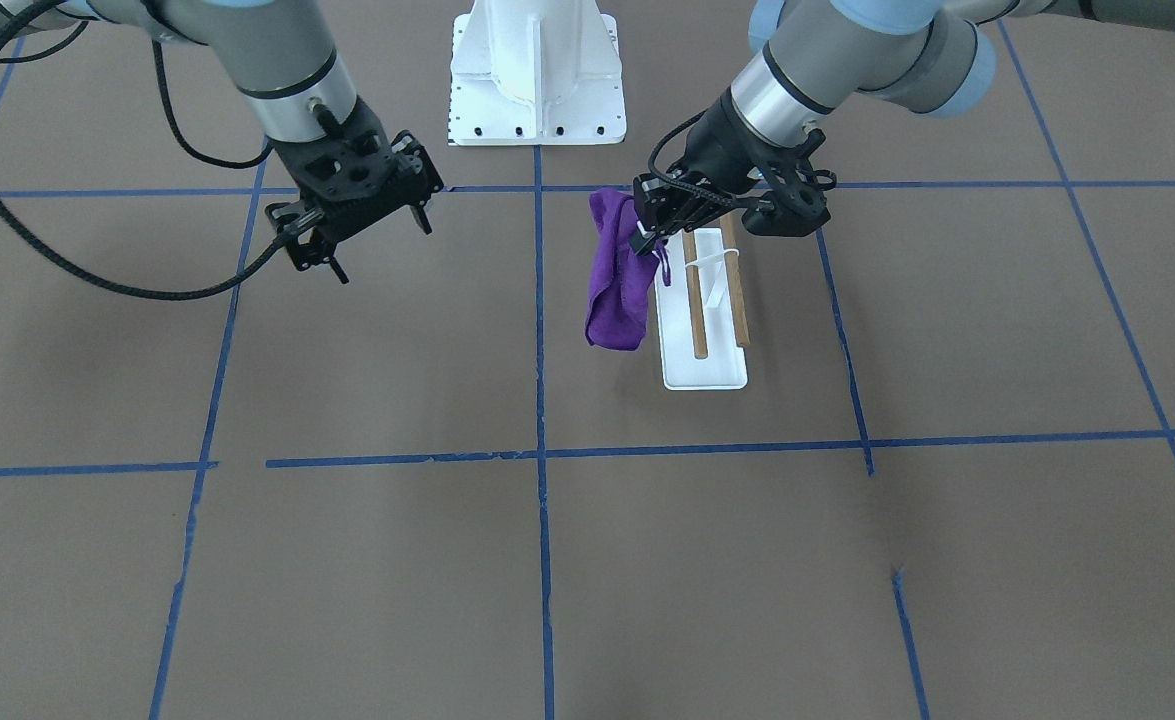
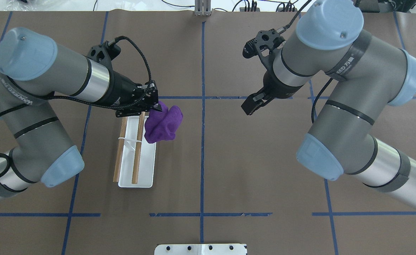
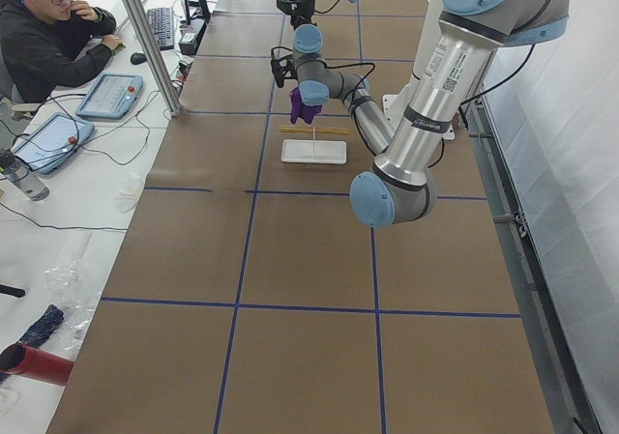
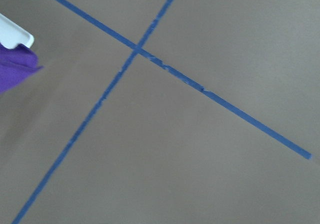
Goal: Hang towel on rack
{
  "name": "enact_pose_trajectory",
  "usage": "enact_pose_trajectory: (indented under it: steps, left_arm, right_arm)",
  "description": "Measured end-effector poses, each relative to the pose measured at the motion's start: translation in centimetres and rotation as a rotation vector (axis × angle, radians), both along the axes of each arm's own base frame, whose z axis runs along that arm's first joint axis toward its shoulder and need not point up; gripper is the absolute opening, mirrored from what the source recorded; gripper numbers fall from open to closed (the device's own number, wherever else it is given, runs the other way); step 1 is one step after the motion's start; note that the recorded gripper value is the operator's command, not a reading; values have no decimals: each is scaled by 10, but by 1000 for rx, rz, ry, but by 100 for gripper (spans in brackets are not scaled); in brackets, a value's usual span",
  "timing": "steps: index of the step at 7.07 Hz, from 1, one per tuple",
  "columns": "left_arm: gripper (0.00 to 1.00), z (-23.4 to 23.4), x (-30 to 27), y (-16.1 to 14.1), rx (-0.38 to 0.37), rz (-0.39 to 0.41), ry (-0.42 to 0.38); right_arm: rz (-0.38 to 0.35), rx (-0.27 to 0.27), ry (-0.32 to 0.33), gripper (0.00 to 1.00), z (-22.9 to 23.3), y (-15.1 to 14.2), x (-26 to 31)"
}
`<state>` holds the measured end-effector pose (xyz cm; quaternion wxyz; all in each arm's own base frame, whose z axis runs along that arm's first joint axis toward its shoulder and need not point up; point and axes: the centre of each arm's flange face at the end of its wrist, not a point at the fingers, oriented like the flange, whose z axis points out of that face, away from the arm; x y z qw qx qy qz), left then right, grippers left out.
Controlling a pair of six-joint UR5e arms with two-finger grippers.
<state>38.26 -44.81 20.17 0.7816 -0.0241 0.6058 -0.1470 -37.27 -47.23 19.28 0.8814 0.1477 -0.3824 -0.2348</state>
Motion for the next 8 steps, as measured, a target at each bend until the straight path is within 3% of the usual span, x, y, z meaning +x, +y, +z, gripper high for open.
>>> enact_pose_trajectory:
  steps: [3, 5, 7, 8]
  left_arm:
    - [0, 71, -15, -5, 255, 88, -145]
    - [0, 101, -25, -7, 434, 161, -217]
    - [0, 123, -35, -9, 525, 202, -262]
    - [47, 127, -36, -9, 536, 209, -269]
  right_arm:
    - [-55, 27, 112, 100, 63, -46, 35]
    - [-68, 35, 129, 100, 77, -54, 47]
    - [-69, 33, 131, 100, 84, -57, 54]
    - [-69, 31, 131, 100, 85, -58, 55]
